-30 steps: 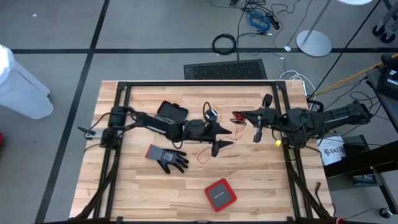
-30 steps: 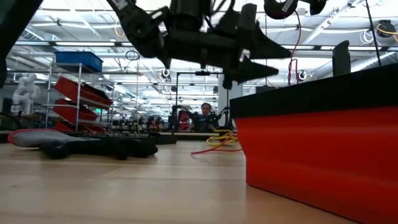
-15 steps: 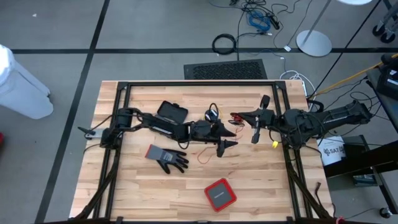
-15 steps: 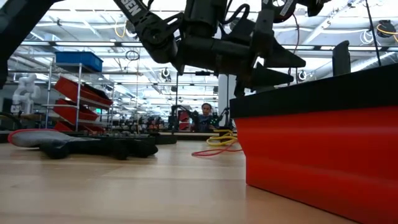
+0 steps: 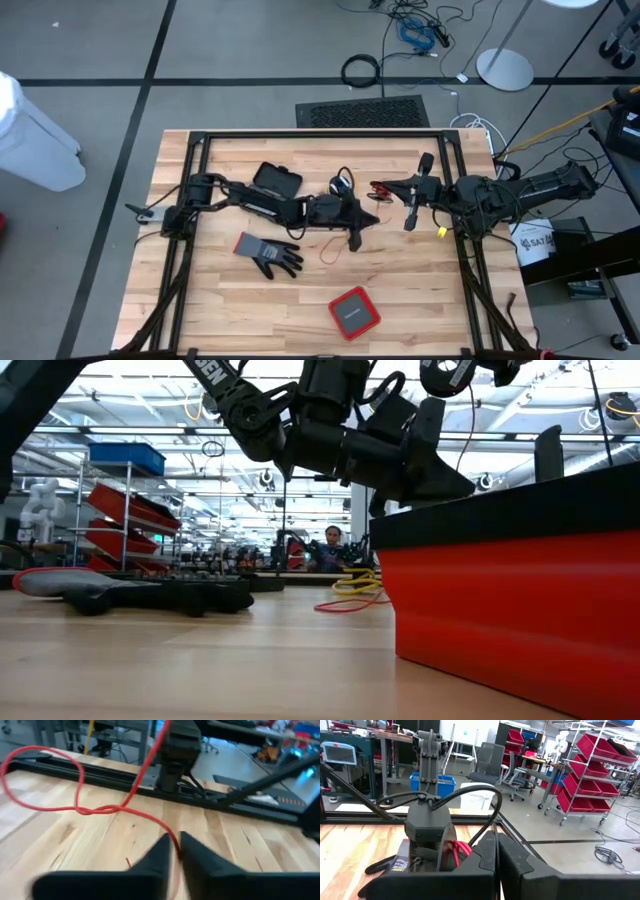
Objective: Coil cords
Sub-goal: Coil the red wire onto the spool
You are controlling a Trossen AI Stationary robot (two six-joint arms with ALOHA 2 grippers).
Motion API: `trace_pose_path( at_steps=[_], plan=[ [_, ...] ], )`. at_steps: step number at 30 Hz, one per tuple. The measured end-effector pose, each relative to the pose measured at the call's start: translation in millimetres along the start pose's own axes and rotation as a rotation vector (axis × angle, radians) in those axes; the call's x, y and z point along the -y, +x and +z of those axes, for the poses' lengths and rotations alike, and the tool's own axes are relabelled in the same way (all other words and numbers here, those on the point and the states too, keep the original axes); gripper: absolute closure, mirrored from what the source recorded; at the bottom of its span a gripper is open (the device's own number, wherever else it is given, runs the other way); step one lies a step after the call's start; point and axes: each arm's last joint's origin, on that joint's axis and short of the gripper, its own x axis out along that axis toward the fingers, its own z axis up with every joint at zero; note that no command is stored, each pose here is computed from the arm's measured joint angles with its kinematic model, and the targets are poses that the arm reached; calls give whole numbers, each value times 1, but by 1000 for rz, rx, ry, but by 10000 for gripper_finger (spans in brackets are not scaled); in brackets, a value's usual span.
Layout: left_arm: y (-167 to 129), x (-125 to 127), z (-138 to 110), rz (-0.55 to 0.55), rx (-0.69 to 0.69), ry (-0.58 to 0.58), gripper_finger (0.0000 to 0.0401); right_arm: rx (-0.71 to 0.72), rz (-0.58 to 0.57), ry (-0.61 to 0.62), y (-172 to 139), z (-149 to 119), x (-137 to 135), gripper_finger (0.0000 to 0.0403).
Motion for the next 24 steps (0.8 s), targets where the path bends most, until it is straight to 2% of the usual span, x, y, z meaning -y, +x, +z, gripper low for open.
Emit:
trace_pose_path(
  at_steps=[3, 8, 13, 19, 24],
  plan=[
    [0, 2, -3, -18, -33, 46, 391, 0, 0, 0, 0, 0, 0, 403],
    [-10, 5, -5, -8, -214, 136, 398, -1, 0, -7, -1, 0, 1, 403],
    [-30, 14, -2, 63, -421, 247, 399, -5, -21, -16, -2, 0, 2, 403],
    [-69, 27, 6, 176, -689, 363, 400, 3, -36, -19, -5, 2, 4, 403],
    [-93, 43, 10, 238, -804, 413, 400, 19, -61, -18, -7, 4, 7, 403]
  ],
)
